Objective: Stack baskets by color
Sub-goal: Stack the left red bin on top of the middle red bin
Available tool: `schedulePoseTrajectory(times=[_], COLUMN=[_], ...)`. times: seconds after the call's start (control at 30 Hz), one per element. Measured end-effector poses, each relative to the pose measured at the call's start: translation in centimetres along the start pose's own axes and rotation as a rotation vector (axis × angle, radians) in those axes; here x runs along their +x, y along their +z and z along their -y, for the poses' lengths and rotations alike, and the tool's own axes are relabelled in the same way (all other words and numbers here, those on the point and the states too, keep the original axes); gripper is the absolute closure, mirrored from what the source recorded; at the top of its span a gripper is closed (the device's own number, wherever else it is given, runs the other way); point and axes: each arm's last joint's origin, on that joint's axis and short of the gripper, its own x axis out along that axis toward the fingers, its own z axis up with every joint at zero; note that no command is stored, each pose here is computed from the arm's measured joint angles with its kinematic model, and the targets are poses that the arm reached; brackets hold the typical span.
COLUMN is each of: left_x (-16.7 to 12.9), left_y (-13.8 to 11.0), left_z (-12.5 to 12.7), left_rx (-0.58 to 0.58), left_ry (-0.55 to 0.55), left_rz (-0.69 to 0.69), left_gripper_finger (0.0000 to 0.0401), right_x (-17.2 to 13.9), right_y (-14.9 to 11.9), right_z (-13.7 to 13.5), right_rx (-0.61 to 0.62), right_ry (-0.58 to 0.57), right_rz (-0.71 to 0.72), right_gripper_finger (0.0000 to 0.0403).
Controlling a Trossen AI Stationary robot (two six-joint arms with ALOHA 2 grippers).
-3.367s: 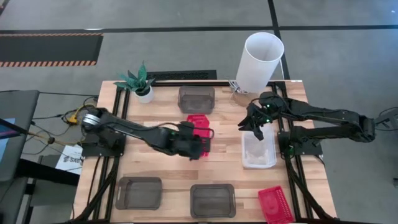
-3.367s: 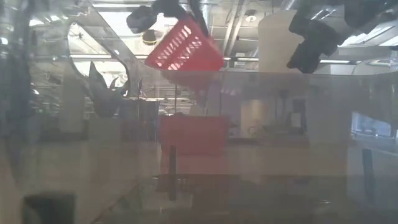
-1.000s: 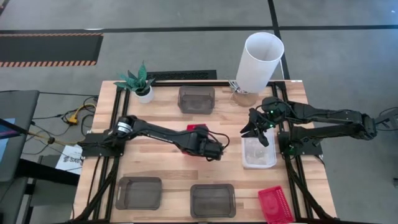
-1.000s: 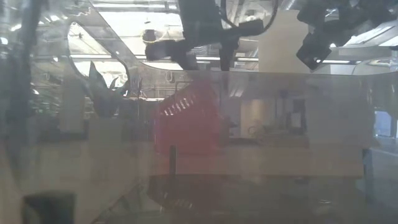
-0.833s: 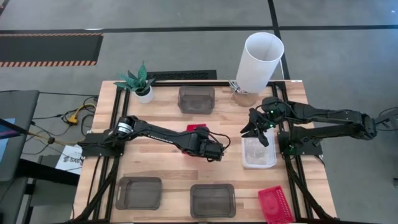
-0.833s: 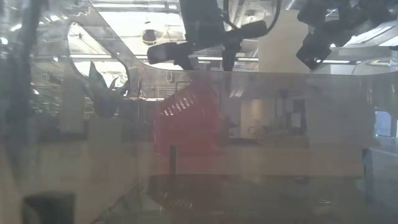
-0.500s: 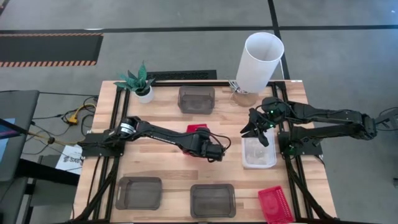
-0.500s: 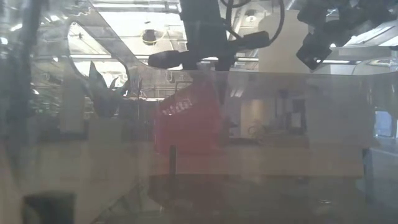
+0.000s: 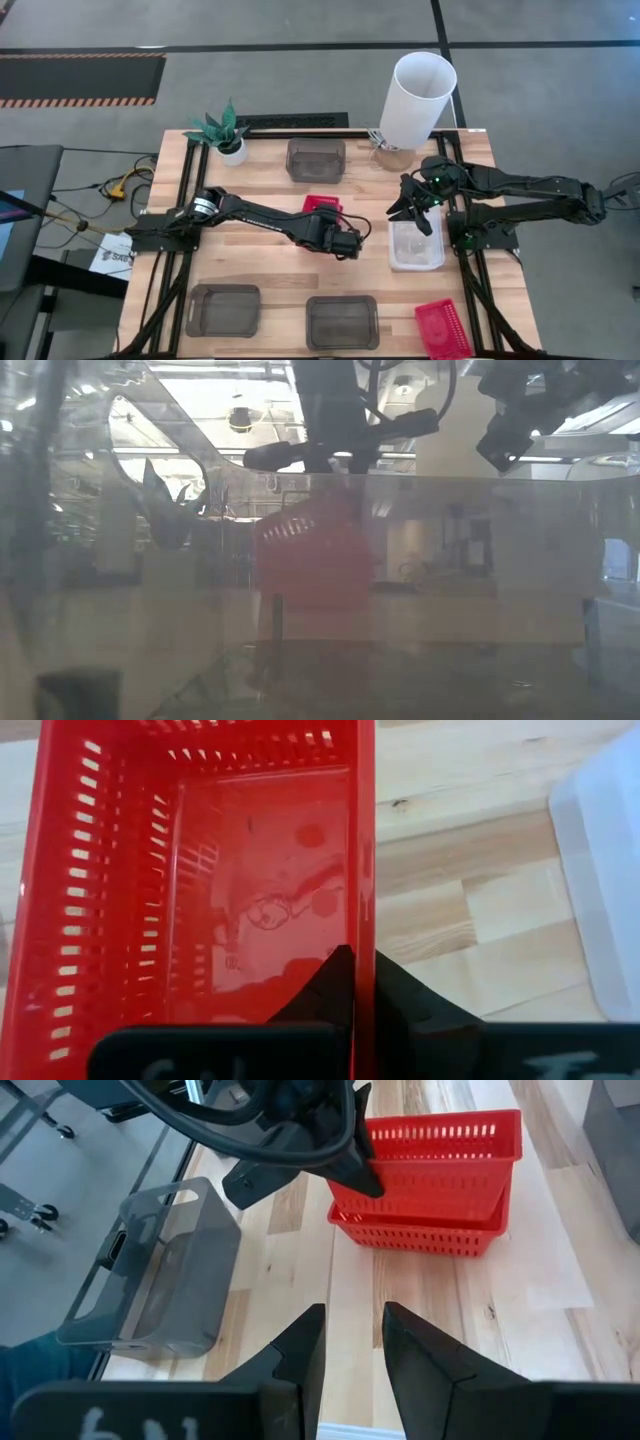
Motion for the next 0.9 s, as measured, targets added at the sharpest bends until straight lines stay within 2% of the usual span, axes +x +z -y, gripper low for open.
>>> schedulePoseTrajectory(times=[0.3, 0.57, 0.67, 0.77, 0.9], left_x=[0.0, 2.0, 2.4, 2.5, 2.5], left_y=[0.0, -1.1, -1.2, -1.0, -0.9], left_z=[0.0, 0.0, 0.5, 0.7, 0.7], left_rx=[-0.034, -0.035, -0.033, -0.005, 0.006], left_ry=[0.003, 0.049, 0.009, -0.002, -0.008], left_rz=[0.021, -0.024, 0.008, 0.007, 0.005], left_gripper_finger=[0.0401, 0.0401, 0.0399, 0.0386, 0.0343], right_x=[0.0, 0.0, 0.0, 0.1, 0.2], right_y=[0.0, 0.0, -0.1, -0.1, -0.1], right_z=[0.0, 0.0, -0.1, -0.4, -0.7], right_rx=[-0.001, 0.0, -0.002, -0.013, -0.026], right_ry=[0.0, 0.005, 0.013, 0.025, 0.038], right_rz=[0.0, -0.002, -0.008, -0.013, -0.011], right_gripper_finger=[0.0281, 0.0281, 0.0281, 0.0281, 0.0281])
